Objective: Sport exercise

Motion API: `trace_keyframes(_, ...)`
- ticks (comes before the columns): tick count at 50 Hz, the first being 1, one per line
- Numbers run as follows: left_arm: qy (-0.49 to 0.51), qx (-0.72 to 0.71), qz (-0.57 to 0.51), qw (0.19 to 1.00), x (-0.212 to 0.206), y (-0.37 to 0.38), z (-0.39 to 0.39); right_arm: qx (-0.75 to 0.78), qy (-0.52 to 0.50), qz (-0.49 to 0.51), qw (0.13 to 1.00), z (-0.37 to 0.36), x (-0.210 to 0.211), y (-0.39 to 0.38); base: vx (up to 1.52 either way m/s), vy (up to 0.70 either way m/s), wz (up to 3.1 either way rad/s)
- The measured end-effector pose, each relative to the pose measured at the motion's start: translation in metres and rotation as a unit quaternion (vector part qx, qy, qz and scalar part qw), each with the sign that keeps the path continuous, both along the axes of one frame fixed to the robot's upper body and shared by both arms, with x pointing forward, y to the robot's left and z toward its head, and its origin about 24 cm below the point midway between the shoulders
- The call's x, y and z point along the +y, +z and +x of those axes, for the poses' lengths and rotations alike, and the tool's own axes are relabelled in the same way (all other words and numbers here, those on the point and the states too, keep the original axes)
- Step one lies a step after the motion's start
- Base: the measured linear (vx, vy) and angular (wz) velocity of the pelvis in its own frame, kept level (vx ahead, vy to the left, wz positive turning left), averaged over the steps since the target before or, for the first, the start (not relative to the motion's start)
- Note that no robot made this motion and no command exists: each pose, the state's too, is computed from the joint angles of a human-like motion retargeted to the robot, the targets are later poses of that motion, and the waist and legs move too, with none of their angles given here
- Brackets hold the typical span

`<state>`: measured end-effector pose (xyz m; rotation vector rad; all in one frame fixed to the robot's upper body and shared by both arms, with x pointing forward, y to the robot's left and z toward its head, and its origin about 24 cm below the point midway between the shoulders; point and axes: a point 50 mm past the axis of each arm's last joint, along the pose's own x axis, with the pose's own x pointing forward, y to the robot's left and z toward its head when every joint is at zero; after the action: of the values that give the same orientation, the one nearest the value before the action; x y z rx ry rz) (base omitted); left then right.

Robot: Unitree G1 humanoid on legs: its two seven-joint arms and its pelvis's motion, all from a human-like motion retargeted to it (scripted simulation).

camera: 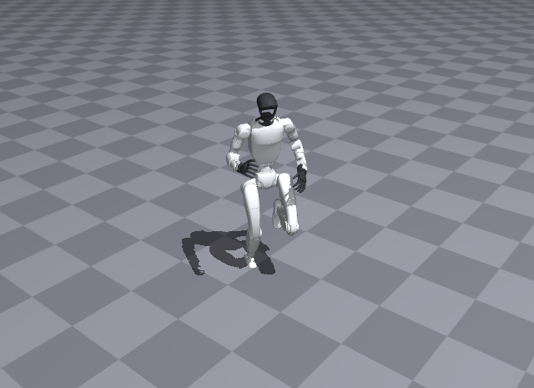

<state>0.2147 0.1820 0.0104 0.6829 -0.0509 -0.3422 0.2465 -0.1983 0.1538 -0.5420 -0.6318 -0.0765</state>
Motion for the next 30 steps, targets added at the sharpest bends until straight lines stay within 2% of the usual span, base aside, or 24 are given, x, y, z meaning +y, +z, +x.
trace_keyframes(5, 0.066, 0.118, 0.008, 0.991, 0.030, -0.043, -0.038, -0.199, 0.029, -0.027, 0.979, -0.027, 0.015, 0.076, 0.11, -0.01, -0.49)
trace_keyframes(9, 0.050, 0.075, -0.021, 0.996, 0.026, -0.025, -0.031, -0.214, 0.051, -0.027, 0.975, -0.036, 0.021, 0.073, 0.19, 0.04, -0.67)
trace_keyframes(11, 0.014, -0.019, -0.049, 0.998, 0.009, 0.012, -0.008, -0.107, 0.052, -0.015, 0.993, -0.028, 0.016, 0.030, 0.22, 0.04, -0.65)
trace_keyframes(13, -0.032, -0.136, -0.084, 0.987, -0.010, 0.060, 0.013, 0.062, 0.043, -0.002, 0.997, -0.029, 0.007, -0.040, 0.20, -0.01, -0.42)
trace_keyframes(17, -0.129, -0.327, -0.156, 0.923, -0.039, 0.152, 0.027, 0.390, 0.025, 0.033, 0.920, -0.101, -0.010, -0.168, 0.18, -0.06, 0.43)
trace_keyframes(19, -0.163, -0.351, -0.187, 0.903, -0.047, 0.167, 0.024, 0.474, 0.021, 0.063, 0.878, -0.141, -0.010, -0.194, 0.13, -0.04, 0.78)
trace_keyframes(21, -0.174, -0.321, -0.210, 0.907, -0.048, 0.155, 0.018, 0.490, 0.013, 0.095, 0.866, -0.156, -0.006, -0.199, 0.08, -0.02, 0.31)
trace_keyframes(25, -0.104, -0.216, -0.225, 0.945, -0.034, 0.101, 0.003, 0.349, 0.002, 0.107, 0.931, -0.114, 0.000, -0.159, 0.02, 0.00, -0.48)
trace_keyframes(28, -0.018, -0.153, -0.185, 0.971, -0.010, 0.063, -0.016, 0.087, 0.013, 0.060, 0.994, -0.052, 0.010, -0.071, 0.03, 0.00, -1.11)
trace_keyframes(30, 0.023, -0.123, -0.161, 0.979, 0.004, 0.048, -0.033, -0.121, 0.038, 0.023, 0.992, -0.032, 0.023, 0.006, 0.02, 0.00, -1.21)
